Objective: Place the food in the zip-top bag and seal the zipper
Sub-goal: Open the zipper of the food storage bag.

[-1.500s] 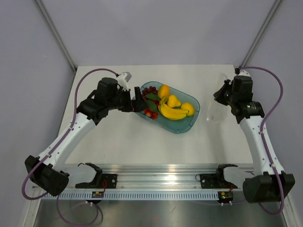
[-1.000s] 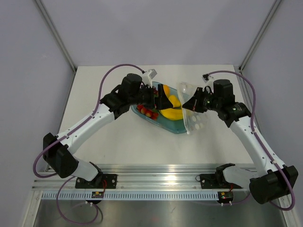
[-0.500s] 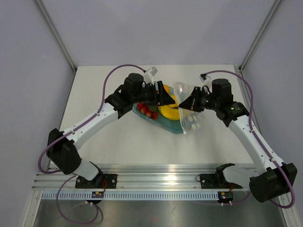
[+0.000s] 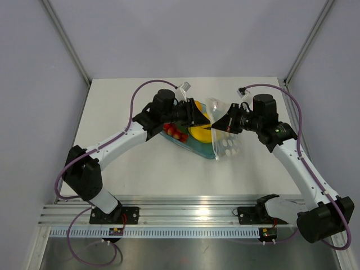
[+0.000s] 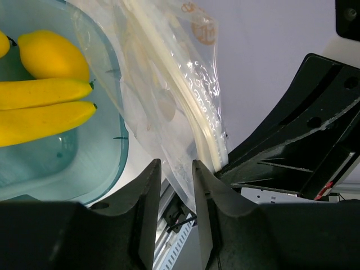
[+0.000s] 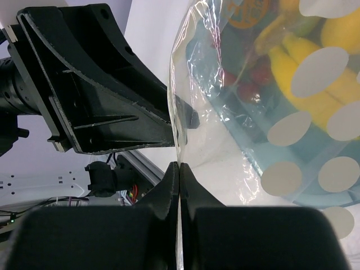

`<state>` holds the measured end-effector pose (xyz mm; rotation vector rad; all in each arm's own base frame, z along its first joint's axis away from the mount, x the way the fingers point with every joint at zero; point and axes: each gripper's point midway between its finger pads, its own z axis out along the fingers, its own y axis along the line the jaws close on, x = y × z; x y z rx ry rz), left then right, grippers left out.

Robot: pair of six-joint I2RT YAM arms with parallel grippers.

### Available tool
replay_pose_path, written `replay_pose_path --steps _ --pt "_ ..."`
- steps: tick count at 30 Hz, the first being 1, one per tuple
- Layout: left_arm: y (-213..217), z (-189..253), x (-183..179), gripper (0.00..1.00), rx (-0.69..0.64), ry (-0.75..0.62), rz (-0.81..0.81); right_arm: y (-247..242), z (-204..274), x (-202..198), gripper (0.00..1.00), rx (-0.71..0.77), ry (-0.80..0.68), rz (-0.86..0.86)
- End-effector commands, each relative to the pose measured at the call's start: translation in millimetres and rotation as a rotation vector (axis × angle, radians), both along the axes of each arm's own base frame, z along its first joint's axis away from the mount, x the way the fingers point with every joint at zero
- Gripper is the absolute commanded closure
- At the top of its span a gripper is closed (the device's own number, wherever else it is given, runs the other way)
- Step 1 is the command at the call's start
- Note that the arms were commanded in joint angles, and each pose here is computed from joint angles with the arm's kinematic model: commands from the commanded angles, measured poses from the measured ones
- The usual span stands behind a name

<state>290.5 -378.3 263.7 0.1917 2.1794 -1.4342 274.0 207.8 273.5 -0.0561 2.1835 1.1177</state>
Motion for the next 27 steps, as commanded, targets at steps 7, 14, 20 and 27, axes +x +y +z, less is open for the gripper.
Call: replay_pose_path --steps 7,14,20,27 --pt "-4 22 -5 0.71 -0.106 -0.047 -0.035 7 9 -6 1.0 0.033 -0.029 0.038" --pt "-11 26 -3 0.68 -0.133 -0.035 -0.056 7 10 -7 1.0 0.035 -0.026 0.043" --pt "-17 26 0 0.7 -0.149 -0.018 -0.066 8 8 -8 1.0 0.033 -0.014 0.051" --pt "-23 17 3 1.0 -0.139 0.026 -0.079 5 8 -10 1.0 -0.001 -0.018 0.053"
